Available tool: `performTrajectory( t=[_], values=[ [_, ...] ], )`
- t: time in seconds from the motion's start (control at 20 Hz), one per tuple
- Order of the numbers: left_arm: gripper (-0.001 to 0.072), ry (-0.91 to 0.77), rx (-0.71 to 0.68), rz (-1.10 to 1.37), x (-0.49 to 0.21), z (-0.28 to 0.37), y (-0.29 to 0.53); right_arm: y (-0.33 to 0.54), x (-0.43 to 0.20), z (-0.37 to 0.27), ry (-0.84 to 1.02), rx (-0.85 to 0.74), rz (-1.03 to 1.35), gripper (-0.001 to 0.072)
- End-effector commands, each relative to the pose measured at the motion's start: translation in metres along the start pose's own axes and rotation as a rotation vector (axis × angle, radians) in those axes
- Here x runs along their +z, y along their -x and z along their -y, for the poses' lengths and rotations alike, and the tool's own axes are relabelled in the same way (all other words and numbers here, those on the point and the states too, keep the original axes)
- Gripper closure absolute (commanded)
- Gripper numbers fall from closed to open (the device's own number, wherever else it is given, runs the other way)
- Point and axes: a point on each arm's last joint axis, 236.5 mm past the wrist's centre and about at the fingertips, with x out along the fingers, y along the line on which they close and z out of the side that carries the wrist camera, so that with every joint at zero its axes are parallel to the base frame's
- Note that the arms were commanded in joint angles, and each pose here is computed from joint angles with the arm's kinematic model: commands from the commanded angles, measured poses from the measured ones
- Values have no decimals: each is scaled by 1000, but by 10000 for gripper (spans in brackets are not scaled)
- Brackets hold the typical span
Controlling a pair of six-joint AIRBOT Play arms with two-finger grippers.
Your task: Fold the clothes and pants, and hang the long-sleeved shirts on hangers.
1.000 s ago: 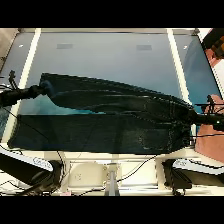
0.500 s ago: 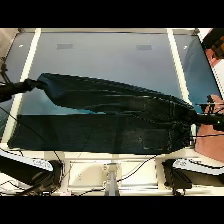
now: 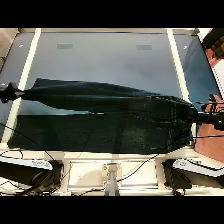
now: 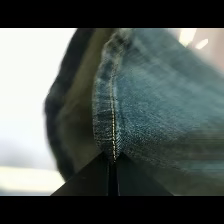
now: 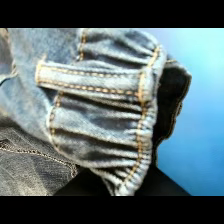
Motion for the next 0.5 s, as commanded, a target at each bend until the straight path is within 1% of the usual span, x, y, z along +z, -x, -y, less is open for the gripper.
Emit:
performTrajectory(
  t=[0.0, 0.2, 0.3, 0.35, 0.4, 0.45],
  values=[
    [672, 3, 137, -33, -8, -34, 7, 1, 2, 1, 0, -4, 9, 659],
    [671, 0, 148, 209, 51, -29, 7, 1, 10, 8, 0, -36, 41, 659],
    [667, -10, 158, 288, 71, -24, 7, 1, 14, 12, -1, -52, 57, 658],
    [639, -21, 160, 293, 73, -20, 2, 1, 15, 13, 0, -58, 62, 659],
    [375, -55, 157, 277, 72, -17, -5, 1, 15, 14, -1, -60, 65, 659],
    [71, -67, 155, 261, 70, -15, -12, 1, 16, 14, -1, -61, 66, 658]
  ],
)
